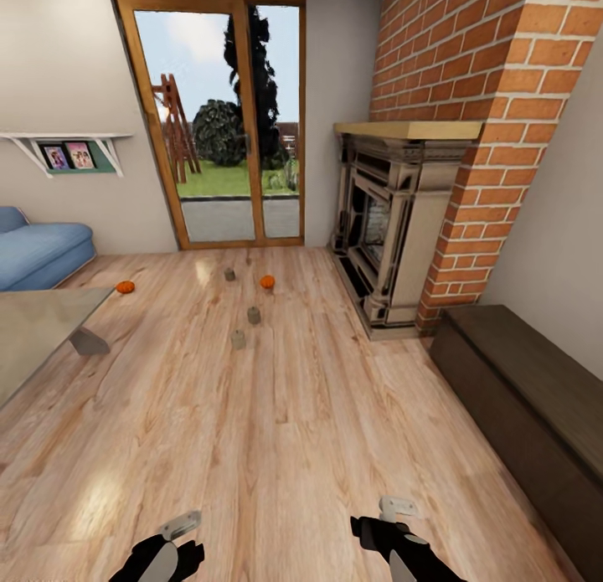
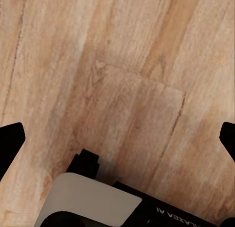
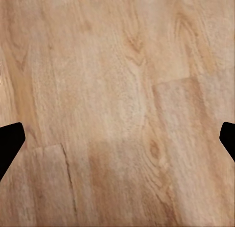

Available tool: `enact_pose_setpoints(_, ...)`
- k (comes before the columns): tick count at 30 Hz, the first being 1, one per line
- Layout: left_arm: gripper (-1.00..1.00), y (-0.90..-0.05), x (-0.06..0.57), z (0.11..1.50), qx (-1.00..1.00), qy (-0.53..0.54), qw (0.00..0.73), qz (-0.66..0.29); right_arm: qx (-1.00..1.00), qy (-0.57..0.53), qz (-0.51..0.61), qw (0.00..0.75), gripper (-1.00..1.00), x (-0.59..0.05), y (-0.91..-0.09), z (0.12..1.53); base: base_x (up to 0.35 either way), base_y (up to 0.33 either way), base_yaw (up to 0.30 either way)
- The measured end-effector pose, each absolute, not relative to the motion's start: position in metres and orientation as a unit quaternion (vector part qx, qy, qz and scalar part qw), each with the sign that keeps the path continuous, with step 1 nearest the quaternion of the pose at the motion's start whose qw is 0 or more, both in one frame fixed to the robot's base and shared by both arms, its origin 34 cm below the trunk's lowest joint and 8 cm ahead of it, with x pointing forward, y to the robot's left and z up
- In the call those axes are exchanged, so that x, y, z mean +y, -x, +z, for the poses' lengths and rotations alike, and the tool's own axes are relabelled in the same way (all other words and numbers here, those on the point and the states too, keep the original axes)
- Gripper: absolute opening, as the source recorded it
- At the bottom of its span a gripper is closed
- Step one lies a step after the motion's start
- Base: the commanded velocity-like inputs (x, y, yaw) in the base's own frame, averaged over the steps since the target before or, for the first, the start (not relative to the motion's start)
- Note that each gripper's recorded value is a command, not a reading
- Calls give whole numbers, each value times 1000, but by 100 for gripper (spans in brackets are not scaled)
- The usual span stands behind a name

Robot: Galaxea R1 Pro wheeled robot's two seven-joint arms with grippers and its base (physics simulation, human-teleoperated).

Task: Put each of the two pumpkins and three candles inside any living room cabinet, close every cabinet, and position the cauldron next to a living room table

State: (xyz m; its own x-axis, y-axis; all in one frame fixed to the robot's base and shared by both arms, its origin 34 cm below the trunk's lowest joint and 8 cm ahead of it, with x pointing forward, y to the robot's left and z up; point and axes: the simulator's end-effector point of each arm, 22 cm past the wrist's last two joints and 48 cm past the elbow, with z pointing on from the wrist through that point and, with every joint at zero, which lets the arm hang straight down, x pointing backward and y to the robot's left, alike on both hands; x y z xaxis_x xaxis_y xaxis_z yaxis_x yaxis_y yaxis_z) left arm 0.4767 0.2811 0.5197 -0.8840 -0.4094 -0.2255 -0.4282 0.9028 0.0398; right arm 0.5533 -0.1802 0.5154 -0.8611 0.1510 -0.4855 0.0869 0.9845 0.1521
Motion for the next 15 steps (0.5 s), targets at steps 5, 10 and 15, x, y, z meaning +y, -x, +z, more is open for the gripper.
enact_pose_setpoints(5, 100, -477, 280, 512, 969, 216, 108, 44, 962, -64, 63, 257, 100, -180, -553, 507, 0, 0, 10)
enact_pose_setpoints(10, 100, -476, 281, 503, 969, 216, 108, 44, 962, -63, 63, 257, 100, -180, -553, 499, 0, 0, 1)
enact_pose_setpoints(15, 100, -477, 280, 497, 969, 217, 110, 44, 962, -62, 63, 258, 100, -179, -553, 493, 0, 0, 0)
